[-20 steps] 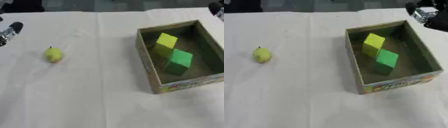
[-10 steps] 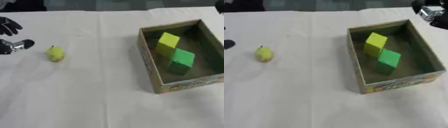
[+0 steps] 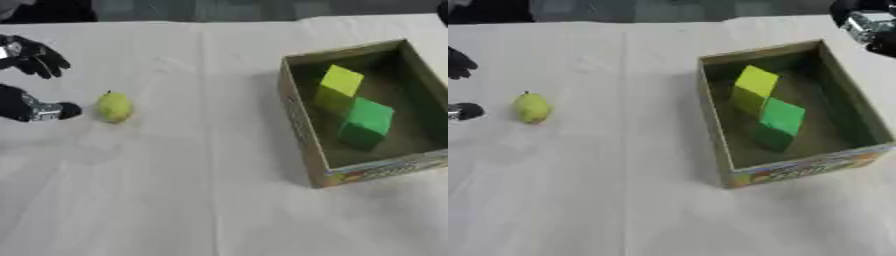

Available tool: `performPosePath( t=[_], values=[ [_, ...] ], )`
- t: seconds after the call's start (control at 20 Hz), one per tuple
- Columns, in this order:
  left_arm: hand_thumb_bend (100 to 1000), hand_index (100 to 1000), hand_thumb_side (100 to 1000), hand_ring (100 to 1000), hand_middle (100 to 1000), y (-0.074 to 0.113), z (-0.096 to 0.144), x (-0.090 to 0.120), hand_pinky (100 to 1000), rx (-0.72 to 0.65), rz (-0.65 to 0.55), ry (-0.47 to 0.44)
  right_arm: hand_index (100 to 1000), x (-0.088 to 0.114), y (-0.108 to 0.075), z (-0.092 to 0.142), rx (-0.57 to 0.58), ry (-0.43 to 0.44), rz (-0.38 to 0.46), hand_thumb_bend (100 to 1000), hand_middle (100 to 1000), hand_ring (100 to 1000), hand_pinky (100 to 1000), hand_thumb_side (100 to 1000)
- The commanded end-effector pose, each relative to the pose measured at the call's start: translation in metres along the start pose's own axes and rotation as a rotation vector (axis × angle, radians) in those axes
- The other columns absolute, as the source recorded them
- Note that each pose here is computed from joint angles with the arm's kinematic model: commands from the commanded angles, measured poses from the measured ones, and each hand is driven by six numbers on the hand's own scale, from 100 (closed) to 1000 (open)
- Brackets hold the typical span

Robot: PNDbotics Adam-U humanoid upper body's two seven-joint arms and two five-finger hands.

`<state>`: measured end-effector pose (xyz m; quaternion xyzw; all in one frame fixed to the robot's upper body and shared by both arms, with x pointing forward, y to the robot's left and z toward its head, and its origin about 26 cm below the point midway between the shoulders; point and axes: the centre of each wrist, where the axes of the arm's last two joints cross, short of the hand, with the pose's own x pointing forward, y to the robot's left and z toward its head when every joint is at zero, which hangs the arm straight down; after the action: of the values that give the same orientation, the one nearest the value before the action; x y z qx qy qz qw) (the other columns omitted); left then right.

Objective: Pick up the objects with one hand, pass them to the other hand, and then place them into the box on the other side of the table.

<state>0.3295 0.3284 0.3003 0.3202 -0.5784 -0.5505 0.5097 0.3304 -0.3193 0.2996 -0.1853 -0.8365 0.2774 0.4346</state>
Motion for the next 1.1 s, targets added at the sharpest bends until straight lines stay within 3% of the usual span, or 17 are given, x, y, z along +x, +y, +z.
performPosePath(
  t=[0.05,0.35,1.1],
  values=[
    [502,825,337,754,689,0.011,0.0,0.001,836,-0.008,-0.027,-0.001,843,0.008,-0.008,-0.001,-0.01,-0.021,0.021,339,739,723,909,403],
    [440,822,109,762,700,0.013,-0.015,0.007,832,-0.049,-0.064,-0.007,842,0.007,-0.006,-0.001,-0.002,-0.018,0.02,341,739,723,910,401],
    [448,825,100,777,728,-0.002,-0.068,-0.013,819,-0.164,-0.149,0.116,837,0.004,-0.003,-0.001,0.009,-0.007,0.015,343,738,722,910,401]
  ],
)
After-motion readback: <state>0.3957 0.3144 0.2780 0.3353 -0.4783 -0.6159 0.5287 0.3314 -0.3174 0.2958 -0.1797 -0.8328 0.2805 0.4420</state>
